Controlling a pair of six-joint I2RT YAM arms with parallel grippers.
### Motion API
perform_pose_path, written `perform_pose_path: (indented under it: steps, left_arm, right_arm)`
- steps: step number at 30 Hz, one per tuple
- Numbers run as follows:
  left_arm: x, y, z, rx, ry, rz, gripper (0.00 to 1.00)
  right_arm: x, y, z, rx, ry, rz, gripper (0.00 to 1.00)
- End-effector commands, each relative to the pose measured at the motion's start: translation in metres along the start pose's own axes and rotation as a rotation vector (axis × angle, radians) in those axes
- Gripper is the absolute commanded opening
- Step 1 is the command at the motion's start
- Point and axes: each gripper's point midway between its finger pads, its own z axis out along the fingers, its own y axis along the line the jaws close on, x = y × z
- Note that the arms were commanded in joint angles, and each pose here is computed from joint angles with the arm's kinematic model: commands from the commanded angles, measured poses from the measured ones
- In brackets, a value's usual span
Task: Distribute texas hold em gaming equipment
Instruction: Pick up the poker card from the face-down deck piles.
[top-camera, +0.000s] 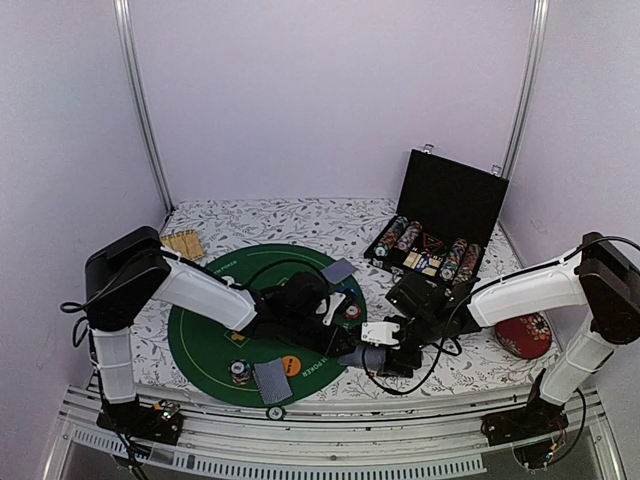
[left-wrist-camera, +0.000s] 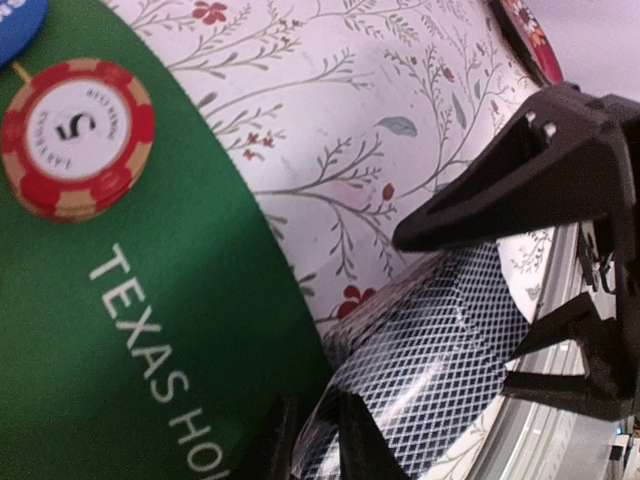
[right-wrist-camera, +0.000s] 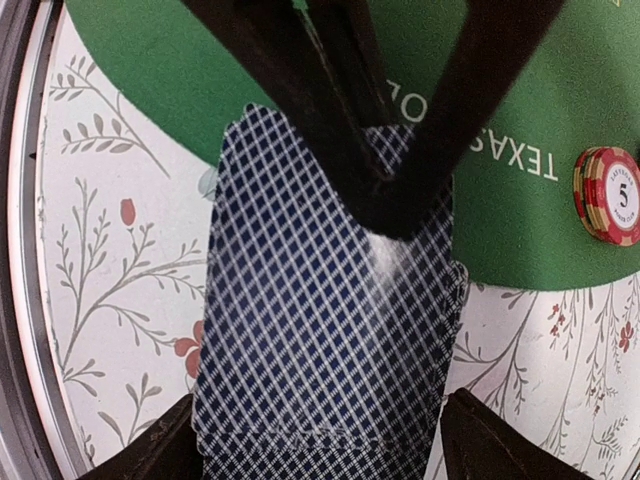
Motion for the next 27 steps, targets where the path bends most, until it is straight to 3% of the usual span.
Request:
perform_pose_path:
  steps: [1, 5, 8, 16, 20, 27]
  left_arm:
    - [0.027, 0.021, -0.005, -0.062, 0.065, -0.021, 0.21]
    - [0.026, 0.014, -0.004, -0.010, 0.055, -0.011, 0.38]
    - [0.025, 0.011, -0.005, 0.027, 0.042, -0.030, 0.40]
    - [0.013, 0.003, -0.020, 0.083, -0.014, -0.043, 0.06]
    - [0.007, -0.003, -0.027, 0.109, -0.046, -0.017, 0.00]
    - [0.003, -0.022, -0.028, 0.207, -0.066, 0.014, 0.00]
  right_arm:
    - [0.002, -0.008, -0.004, 0.032, 0.009, 0.001, 0.81]
    - [0.001, -0.008, -0.005, 0.034, 0.007, -0.001, 0.82]
    - [0.000, -0.008, -0.006, 0.035, 0.003, -0.002, 0.82]
    - [0.000, -0.010, -0.008, 0.046, 0.003, -0.002, 0.82]
    - [-0.001, -0.011, -0.009, 0.050, 0.001, -0.001, 0.82]
    - [-0.003, -0.014, -0.012, 0.060, -0.009, 0.003, 0.83]
